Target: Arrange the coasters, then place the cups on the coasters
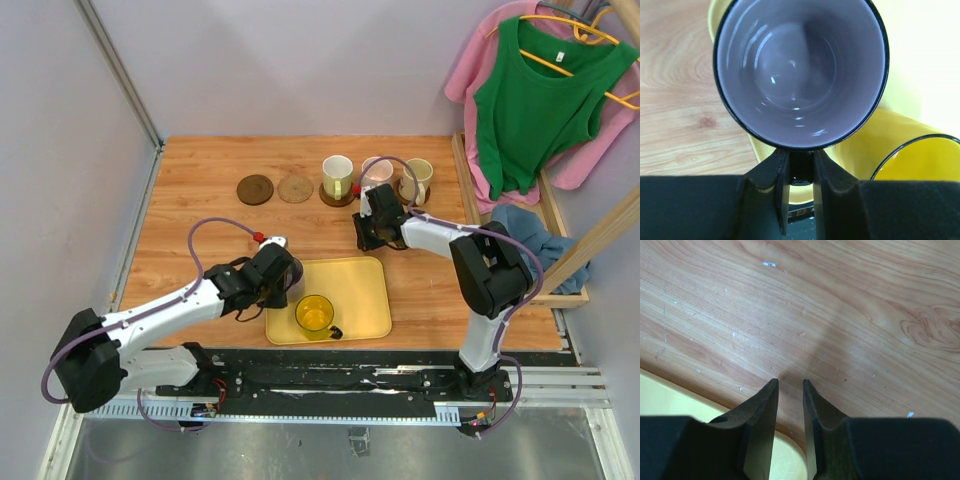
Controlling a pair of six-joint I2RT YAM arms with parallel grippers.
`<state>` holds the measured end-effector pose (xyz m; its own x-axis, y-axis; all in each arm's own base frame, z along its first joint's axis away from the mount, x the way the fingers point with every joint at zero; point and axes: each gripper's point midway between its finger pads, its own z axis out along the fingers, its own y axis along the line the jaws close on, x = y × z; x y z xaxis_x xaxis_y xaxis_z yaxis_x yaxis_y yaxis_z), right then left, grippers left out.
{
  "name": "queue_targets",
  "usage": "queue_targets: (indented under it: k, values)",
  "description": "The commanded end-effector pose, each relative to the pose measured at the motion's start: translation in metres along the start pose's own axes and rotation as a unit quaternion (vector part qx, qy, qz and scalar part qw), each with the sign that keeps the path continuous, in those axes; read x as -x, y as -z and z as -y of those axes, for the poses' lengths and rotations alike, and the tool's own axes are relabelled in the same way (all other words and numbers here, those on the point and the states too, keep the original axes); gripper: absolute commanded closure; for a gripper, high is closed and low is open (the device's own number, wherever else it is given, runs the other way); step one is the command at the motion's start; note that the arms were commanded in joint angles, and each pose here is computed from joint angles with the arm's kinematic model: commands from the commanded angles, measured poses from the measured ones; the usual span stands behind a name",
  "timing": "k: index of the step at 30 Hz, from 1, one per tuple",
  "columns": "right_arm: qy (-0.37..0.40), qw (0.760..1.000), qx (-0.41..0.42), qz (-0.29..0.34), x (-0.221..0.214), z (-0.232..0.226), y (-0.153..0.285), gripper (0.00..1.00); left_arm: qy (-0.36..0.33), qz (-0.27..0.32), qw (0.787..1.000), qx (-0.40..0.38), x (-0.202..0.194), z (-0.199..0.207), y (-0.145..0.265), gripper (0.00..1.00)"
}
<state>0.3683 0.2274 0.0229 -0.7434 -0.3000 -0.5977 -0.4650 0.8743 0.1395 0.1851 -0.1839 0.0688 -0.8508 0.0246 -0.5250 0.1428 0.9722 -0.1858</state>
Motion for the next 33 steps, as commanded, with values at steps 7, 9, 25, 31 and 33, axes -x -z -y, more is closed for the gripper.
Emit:
queue_targets:
  k: [7,9,25,31,33]
  values:
    - [0.007,0.998,-0.001,-0.055,-0.042,-0.014,0.014,0.73,-0.035,0.132,0.99,0.018,0.079,0.014,0.02,1.0]
    - [0.009,0.998,-0.004,-0.055,-0.044,-0.015,0.015,0.73,-0.04,0.146,0.988,0.029,0.087,0.012,0.019,1.0]
    - [0.006,0.998,-0.017,-0.055,-0.046,-0.013,0.021,0.72,-0.017,0.298,0.953,0.057,0.162,-0.015,0.021,0.99]
    - [-0.001,0.998,-0.033,-0.046,-0.037,-0.01,0.023,0.72,-0.015,0.355,0.934,0.043,0.205,-0.022,0.02,0.99]
    - [-0.005,0.998,-0.033,-0.044,-0.036,-0.01,0.024,0.72,-0.017,0.36,0.932,0.045,0.219,-0.025,0.015,0.99]
